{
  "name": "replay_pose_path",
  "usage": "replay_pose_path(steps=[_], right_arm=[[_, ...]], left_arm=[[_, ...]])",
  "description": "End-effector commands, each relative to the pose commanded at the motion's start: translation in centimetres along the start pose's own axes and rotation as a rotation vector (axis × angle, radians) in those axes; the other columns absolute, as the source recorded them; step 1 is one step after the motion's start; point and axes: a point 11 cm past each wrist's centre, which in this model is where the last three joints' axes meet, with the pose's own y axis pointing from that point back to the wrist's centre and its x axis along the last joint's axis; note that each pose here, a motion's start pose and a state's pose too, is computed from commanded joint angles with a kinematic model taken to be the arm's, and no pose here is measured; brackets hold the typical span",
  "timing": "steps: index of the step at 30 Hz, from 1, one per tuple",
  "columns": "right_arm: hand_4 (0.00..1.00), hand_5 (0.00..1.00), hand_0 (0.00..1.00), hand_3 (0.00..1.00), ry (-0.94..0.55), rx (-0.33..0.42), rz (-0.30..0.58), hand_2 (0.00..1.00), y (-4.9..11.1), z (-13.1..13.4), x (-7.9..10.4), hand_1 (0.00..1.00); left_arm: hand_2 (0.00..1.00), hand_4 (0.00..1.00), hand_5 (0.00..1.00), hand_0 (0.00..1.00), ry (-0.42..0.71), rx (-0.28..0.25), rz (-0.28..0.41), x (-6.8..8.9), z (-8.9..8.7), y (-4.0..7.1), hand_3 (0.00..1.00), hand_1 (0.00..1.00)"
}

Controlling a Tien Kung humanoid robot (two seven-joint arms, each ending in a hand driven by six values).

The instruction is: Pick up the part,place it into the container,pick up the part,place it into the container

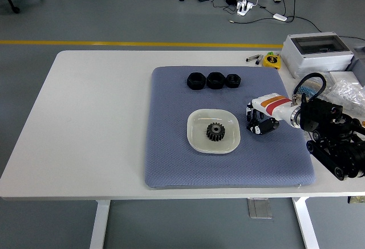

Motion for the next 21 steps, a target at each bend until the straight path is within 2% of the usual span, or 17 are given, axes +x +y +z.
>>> replay_pose_path(steps=[1, 6, 7, 12, 13, 18, 19, 21], right_arm=[[0.729, 0.223, 0.23, 0.52, -0.001, 0.0, -0.002, 0.482, 0.01, 0.01, -0.02, 0.419], [0.729, 0.223, 0.23, 0.52, -0.01, 0.003, -0.015, 0.482, 0.06, 0.03, 0.0, 0.419], [0.784, 0.176, 0.216, 0.511, -0.01, 0.003, -0.016, 0.459, 0.06, 0.03, -0.02, 0.404], [0.784, 0.176, 0.216, 0.511, -0.016, 0.008, -0.022, 0.459, 0.06, -0.1, -0.13, 0.404], [0.836, 0.141, 0.204, 0.477, -0.017, 0.011, -0.023, 0.412, 0.05, -0.18, -0.13, 0.334], [0.836, 0.141, 0.204, 0.477, -0.018, 0.019, -0.024, 0.412, 0.02, -0.43, -0.1, 0.334], [0.829, 0.146, 0.174, 0.434, -0.018, 0.021, -0.023, 0.368, 0.01, -0.47, -0.08, 0.278], [0.829, 0.146, 0.174, 0.434, -0.018, 0.025, -0.021, 0.368, 0.01, -0.57, -0.02, 0.278]], left_arm=[[0.789, 0.736, 0.684, 0.741, 0.0, 0.0, 0.0, 0.0, 0.0, 0.0, 0.697, 0.761], [0.789, 0.736, 0.684, 0.741, -0.002, 0.001, 0.0, -0.01, 0.01, 0.0, 0.697, 0.761], [0.789, 0.736, 0.685, 0.742, -0.003, 0.001, 0.0, 0.01, 0.01, 0.0, 0.697, 0.76], [0.789, 0.736, 0.685, 0.742, -0.004, 0.003, 0.0, 0.02, -0.08, 0.0, 0.697, 0.76], [0.789, 0.735, 0.684, 0.741, -0.005, 0.003, 0.0, 0.02, -0.1, 0.0, 0.696, 0.761], [0.789, 0.735, 0.684, 0.741, -0.006, 0.006, 0.001, 0.04, -0.23, -0.01, 0.696, 0.761], [0.789, 0.736, 0.685, 0.74, -0.007, 0.006, 0.001, 0.05, -0.25, -0.01, 0.696, 0.76], [0.789, 0.736, 0.685, 0.74, -0.007, 0.007, 0.001, 0.07, -0.3, -0.01, 0.696, 0.76]])
